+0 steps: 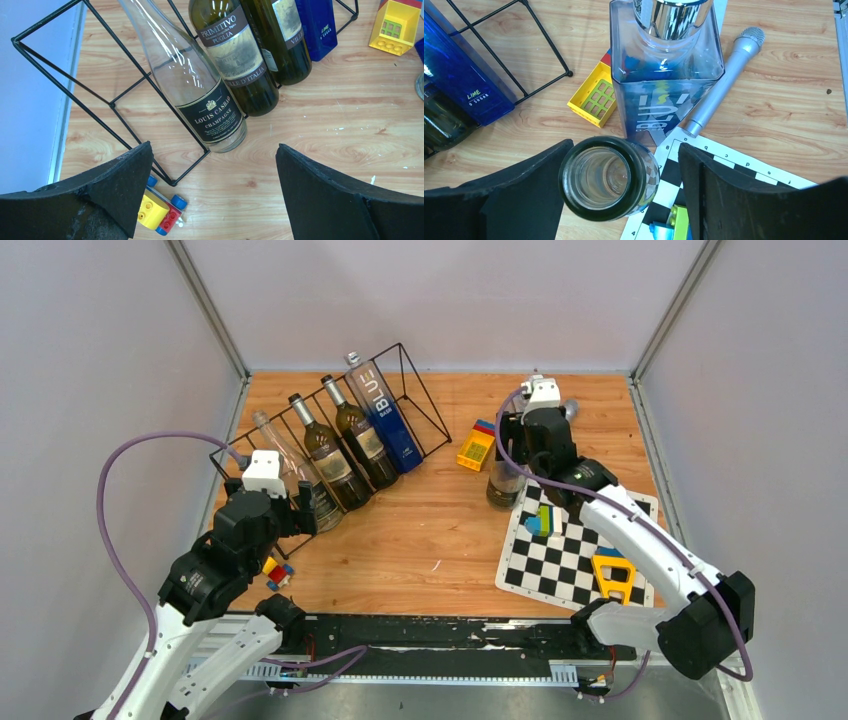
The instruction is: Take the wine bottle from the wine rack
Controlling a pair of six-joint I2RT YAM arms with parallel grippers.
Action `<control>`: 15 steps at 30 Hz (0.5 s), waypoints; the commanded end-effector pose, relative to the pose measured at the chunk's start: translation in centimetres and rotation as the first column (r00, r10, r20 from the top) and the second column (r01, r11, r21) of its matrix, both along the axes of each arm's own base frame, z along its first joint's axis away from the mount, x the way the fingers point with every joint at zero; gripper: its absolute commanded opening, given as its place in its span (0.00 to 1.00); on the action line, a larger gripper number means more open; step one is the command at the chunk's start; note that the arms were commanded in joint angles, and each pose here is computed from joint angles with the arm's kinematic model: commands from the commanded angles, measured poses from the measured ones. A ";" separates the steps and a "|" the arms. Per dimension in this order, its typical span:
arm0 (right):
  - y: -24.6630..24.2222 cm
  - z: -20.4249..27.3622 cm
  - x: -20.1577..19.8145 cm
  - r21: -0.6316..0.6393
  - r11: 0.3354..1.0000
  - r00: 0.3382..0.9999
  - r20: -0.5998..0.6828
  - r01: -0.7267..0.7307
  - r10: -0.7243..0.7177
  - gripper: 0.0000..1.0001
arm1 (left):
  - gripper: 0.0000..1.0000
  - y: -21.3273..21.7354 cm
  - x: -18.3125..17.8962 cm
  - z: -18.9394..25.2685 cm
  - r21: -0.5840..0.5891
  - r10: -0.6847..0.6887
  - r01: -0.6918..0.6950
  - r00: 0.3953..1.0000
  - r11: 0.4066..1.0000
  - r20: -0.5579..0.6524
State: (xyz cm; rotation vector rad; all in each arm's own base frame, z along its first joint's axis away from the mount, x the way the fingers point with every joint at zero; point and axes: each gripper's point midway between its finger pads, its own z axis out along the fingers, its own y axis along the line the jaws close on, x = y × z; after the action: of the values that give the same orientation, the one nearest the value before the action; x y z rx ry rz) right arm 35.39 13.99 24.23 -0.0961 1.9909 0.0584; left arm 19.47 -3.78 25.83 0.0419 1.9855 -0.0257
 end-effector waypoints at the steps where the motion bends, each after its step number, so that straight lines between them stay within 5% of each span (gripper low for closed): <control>1: -0.2 4.1 -0.1 0.053 0.999 0.997 0.078 -0.001 -0.004 0.78 | 1.00 -0.2 0.4 0.8 -0.007 -0.008 0.008 0.999 1.000 0.035; 15: -1.4 11.8 -3.0 0.068 0.996 0.982 0.186 -0.057 0.043 0.86 | 1.00 -0.3 0.5 0.7 -0.005 -0.010 0.010 0.999 1.000 0.032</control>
State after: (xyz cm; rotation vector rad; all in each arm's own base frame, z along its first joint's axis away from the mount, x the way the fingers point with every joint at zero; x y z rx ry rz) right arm 33.37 12.92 32.12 -0.0881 1.8584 0.1171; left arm 19.47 -3.78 25.83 0.0416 1.9854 -0.0254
